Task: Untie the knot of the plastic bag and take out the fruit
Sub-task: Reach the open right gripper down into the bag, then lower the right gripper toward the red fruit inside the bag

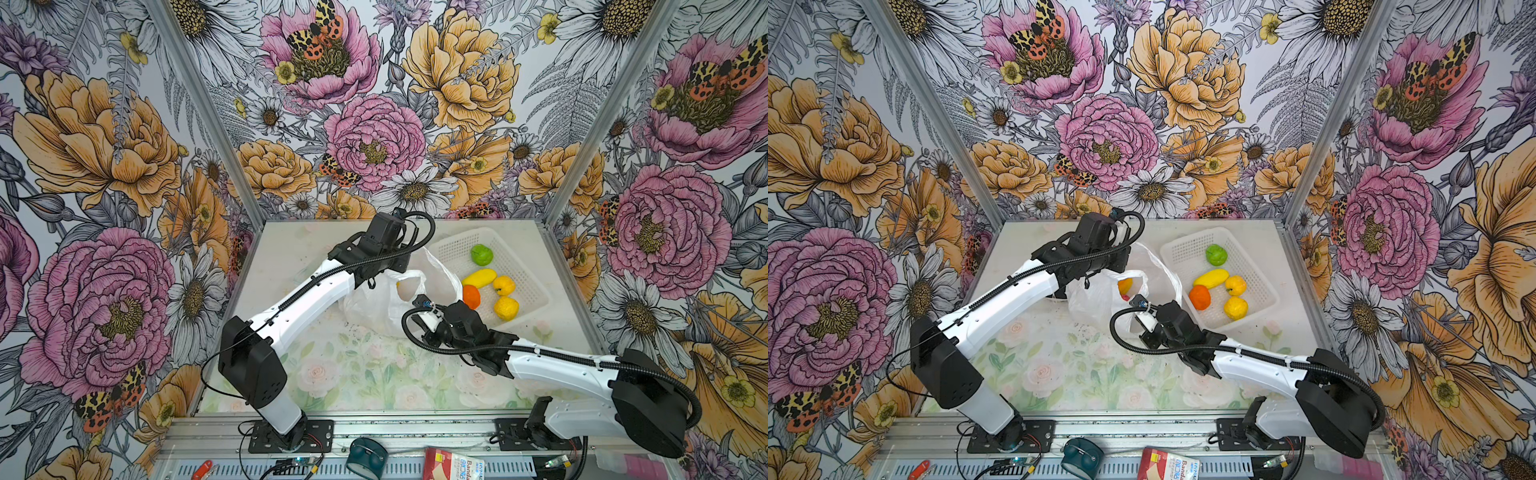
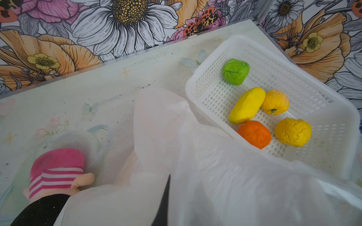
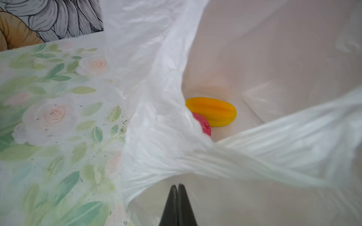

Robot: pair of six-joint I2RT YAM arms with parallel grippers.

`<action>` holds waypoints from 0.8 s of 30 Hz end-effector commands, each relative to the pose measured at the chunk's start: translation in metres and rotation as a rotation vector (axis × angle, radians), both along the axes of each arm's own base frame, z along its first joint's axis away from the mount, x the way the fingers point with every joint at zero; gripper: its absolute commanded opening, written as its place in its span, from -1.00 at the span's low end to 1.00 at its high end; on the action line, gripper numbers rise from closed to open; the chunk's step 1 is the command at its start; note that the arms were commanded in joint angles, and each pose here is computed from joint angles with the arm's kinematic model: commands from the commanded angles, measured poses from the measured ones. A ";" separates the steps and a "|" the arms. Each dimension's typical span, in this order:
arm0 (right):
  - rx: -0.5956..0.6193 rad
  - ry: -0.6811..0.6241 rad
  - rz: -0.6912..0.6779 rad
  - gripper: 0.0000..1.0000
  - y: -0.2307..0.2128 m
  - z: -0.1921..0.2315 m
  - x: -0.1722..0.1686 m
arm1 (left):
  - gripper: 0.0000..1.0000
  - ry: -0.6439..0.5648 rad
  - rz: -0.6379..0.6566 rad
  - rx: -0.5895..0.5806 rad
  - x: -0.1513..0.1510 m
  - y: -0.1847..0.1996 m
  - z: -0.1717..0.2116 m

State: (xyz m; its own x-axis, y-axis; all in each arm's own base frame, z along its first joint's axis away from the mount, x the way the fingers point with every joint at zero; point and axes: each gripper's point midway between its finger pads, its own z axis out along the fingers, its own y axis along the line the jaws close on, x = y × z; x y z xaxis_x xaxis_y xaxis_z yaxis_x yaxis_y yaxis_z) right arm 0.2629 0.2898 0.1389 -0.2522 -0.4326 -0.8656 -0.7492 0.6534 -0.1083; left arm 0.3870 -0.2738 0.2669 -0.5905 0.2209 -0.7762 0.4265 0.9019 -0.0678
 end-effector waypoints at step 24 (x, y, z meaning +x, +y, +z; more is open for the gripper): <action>0.043 0.198 0.075 0.14 0.059 -0.030 0.045 | -1.00 -0.021 -0.022 -0.074 -0.003 -0.003 0.027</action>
